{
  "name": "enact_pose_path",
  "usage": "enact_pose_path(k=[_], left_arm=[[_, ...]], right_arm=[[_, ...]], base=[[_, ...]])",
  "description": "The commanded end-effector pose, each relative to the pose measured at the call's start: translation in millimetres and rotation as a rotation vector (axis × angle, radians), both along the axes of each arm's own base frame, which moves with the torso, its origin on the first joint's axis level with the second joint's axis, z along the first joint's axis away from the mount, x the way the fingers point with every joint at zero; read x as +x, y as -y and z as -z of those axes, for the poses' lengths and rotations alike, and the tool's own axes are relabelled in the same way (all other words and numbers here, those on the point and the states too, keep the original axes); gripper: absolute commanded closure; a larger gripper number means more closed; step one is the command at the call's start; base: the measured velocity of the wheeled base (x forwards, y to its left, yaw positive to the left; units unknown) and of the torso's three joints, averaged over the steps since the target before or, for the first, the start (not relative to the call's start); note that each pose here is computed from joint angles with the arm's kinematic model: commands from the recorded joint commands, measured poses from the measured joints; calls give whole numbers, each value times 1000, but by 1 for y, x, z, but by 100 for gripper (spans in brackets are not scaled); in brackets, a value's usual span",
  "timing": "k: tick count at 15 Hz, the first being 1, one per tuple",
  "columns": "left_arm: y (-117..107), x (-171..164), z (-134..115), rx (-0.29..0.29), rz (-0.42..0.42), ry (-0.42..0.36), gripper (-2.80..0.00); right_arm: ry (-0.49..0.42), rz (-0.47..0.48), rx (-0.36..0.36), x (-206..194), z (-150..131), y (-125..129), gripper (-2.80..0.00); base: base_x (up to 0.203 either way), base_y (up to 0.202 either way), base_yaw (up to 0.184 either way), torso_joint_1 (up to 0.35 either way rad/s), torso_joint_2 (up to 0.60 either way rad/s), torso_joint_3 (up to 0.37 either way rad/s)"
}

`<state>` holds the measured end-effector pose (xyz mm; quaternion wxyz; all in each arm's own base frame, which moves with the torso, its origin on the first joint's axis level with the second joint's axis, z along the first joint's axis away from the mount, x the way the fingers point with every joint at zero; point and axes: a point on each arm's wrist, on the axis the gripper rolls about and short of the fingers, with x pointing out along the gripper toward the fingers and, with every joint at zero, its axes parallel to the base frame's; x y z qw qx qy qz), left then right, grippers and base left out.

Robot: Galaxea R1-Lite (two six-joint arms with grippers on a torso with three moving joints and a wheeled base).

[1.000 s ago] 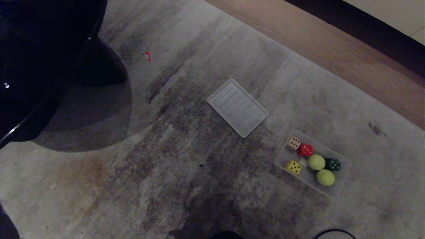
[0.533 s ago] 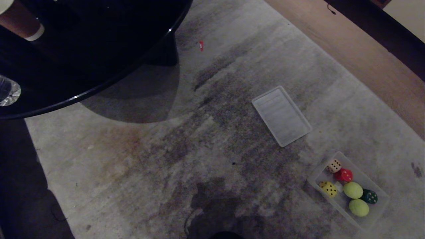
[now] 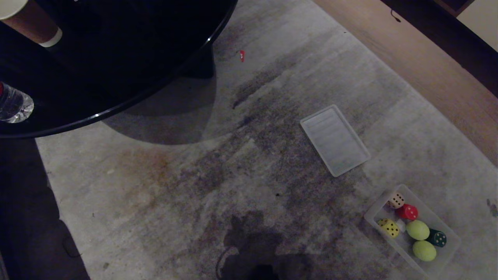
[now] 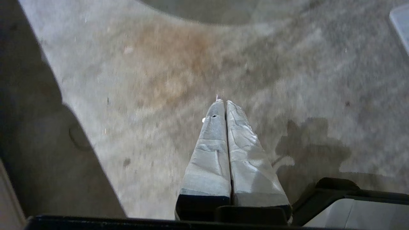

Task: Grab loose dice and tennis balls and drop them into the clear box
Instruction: Close the lid

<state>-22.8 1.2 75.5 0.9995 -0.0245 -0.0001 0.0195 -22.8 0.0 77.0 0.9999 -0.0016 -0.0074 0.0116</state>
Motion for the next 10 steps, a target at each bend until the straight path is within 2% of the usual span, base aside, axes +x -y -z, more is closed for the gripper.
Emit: enact_pose_path(k=[1,10], left_arm=[[0,0,1,0,-1,-4,0],[0,0,1,5,1,-4,0]], right_arm=[[-6,-1,-1,0,1,0,0],[-7,-1,0,1,2,0,0]], base=[[174,0,0,3,2,3],[183,0,1,3,1,2]])
